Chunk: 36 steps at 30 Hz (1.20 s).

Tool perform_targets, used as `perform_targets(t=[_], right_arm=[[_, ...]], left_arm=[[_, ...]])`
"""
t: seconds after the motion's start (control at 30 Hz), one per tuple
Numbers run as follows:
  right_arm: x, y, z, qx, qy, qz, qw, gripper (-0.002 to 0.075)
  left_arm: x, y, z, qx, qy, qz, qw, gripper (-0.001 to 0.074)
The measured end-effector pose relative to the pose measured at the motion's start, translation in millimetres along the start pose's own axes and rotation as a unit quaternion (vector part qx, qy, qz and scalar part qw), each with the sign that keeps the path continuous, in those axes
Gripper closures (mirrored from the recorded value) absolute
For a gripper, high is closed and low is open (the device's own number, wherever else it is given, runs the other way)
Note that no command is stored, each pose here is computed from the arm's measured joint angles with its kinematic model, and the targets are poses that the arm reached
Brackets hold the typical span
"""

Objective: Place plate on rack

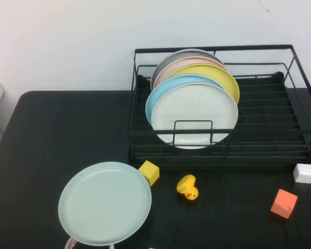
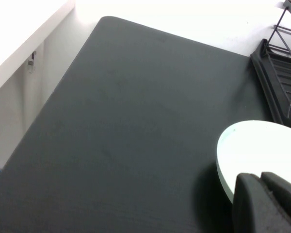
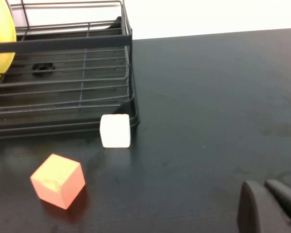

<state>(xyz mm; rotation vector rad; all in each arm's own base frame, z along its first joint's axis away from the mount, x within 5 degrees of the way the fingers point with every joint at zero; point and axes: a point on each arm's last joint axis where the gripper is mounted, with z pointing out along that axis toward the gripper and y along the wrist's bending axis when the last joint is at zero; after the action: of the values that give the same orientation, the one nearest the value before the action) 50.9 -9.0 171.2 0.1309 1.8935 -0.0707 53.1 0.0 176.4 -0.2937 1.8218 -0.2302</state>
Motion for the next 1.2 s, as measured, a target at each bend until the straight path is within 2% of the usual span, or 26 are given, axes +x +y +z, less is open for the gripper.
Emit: perform_targets(t=[0.6,0.67,0.7,0.77,0.8,0.87,0.93,1.0,1.13,1.2], right_arm=[[0,0,0,0.000,0.000,0.000,1.000,0.0728],[0,0,0,0.000,0.000,0.000,1.000,0.0728],[0,0,0,0.000,0.000,0.000,1.000,0.0728],[0,0,0,-0.001,0.001,0.003,1.000,0.0728],[0,0,0,-0.003,0.001,0.007,1.000,0.0728],[0,1,0,-0.005,0.001,0.012,1.000,0.0728],[0,1,0,-0.005,0.002,0.013,1.000,0.0728],[0,1,0,-0.005,0.002,0.013,1.000,0.0728],[0,1,0,-0.005,0.002,0.013,1.000,0.0728],[0,1,0,-0.005,0.002,0.013,1.000,0.0728]], left_arm=[[0,0,0,0.001,0.000,-0.002,1.000,0.0736],[-1,-2,0,0.011,-0.006,-0.029,0.999,0.0736],[-2,-4,0,0.022,-0.011,-0.067,0.997,0.0736],[-6,-9,0,0.056,-0.023,-0.197,0.978,0.0737],[-8,-12,-1,0.076,-0.028,-0.272,0.959,0.0737],[-15,-15,-2,0.109,-0.044,-0.411,0.904,0.0736],[-20,-15,-3,0.126,-0.058,-0.481,0.865,0.0736],[-23,-14,-4,0.132,-0.073,-0.502,0.852,0.0736],[-26,-12,-5,0.132,-0.096,-0.489,0.857,0.0736],[-27,-12,-5,0.133,-0.099,-0.497,0.852,0.0736]])
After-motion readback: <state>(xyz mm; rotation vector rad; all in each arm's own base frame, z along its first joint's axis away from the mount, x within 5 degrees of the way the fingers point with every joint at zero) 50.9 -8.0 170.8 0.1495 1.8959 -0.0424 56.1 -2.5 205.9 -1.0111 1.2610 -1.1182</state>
